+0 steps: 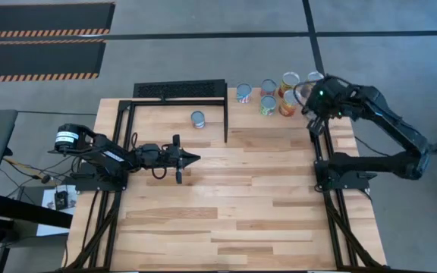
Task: Pick and place cans onto a shelf
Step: Put the canned peaches on the shelf, then put the canned oranges on the shelf
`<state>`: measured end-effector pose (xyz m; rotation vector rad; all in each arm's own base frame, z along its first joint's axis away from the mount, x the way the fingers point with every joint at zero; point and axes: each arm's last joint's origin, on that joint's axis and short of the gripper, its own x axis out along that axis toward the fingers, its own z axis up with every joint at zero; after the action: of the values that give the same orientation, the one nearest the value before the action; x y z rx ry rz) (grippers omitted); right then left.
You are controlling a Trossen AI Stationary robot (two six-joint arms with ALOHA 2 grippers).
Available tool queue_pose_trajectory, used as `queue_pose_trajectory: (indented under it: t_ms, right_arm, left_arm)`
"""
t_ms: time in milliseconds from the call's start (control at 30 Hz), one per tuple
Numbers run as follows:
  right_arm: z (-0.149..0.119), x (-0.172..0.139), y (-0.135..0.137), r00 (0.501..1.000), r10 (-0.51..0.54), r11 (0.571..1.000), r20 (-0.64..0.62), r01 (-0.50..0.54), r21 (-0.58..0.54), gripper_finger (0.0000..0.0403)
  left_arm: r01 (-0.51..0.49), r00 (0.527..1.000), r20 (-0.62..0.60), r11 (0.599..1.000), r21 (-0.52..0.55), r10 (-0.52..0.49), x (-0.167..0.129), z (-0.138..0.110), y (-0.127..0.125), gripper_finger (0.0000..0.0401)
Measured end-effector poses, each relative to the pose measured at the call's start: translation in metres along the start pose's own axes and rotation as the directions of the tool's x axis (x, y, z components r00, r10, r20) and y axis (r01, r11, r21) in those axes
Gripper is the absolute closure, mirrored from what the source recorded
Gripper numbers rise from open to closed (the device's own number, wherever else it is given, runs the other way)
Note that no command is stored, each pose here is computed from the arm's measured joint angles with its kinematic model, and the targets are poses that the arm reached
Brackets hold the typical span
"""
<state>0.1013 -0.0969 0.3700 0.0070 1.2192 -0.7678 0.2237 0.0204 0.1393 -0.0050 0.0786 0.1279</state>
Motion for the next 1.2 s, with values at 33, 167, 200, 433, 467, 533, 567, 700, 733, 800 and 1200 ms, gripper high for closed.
queue_pose_trajectory:
  t_ms: [33,167,200,433,467,533,567,700,733,800,1200]
  right_arm:
    - [0.001,0.003,-0.004,1.0,0.01,1.0,-0.007,-0.01,0.004,0.04]
    - [0.005,0.013,-0.017,0.999,0.029,0.999,-0.014,-0.029,0.02,0.04]
    - [0.005,0.016,-0.019,0.999,0.038,0.999,-0.018,-0.038,0.023,0.04]
    - [0.006,0.025,-0.031,0.995,0.096,0.994,-0.018,-0.095,0.048,0.04]
    - [0.007,0.026,-0.031,0.995,0.097,0.994,-0.017,-0.096,0.048,0.0399]
    - [0.01,0.029,-0.031,0.996,0.093,0.994,-0.005,-0.093,0.059,0.0395]
    - [0.011,0.029,-0.032,0.996,0.091,0.994,-0.003,-0.091,0.067,0.0391]
    - [0.014,0.033,-0.032,0.996,0.089,0.994,-0.011,-0.088,0.07,0.0362]
    - [0.014,0.033,-0.033,0.996,0.086,0.994,-0.012,-0.085,0.071,0.0352]
    - [0.015,0.034,-0.034,0.997,0.074,0.995,-0.011,-0.073,0.073,0.0334]
    - [0.009,0.004,-0.034,0.994,0.0,0.997,0.107,-0.008,0.074,0.031]
  left_arm:
    - [0.0,1.0,0.0,1.0,0.0,0.0,0.0,0.0,0.0,0.04]
    - [0.0,1.0,0.0,1.0,0.0,0.0,0.0,0.0,0.0,0.04]
    - [0.0,1.0,0.0,1.0,0.0,0.0,0.0,0.0,0.0,0.04]
    - [-0.01,1.0,-0.001,1.0,0.0,0.01,0.0,0.0,0.0,0.04]
    - [-0.016,1.0,-0.001,1.0,0.0,0.016,0.0,0.0,0.001,0.04]
    - [-0.024,1.0,-0.002,1.0,0.0,0.024,0.0,0.0,0.001,0.04]
    - [-0.024,1.0,-0.005,1.0,0.0,0.024,0.0,0.0,0.001,0.04]
    - [-0.023,1.0,-0.006,1.0,0.0,0.023,0.0,0.0,0.001,0.04]
    - [-0.023,1.0,-0.006,1.0,0.0,0.023,0.0,-0.001,0.001,0.04]
    - [-0.023,1.0,-0.006,1.0,0.0,0.023,0.0,0.0,0.001,0.04]
    - [-0.143,0.99,-0.008,0.985,-0.092,0.143,0.0,-0.001,0.015,0.0401]
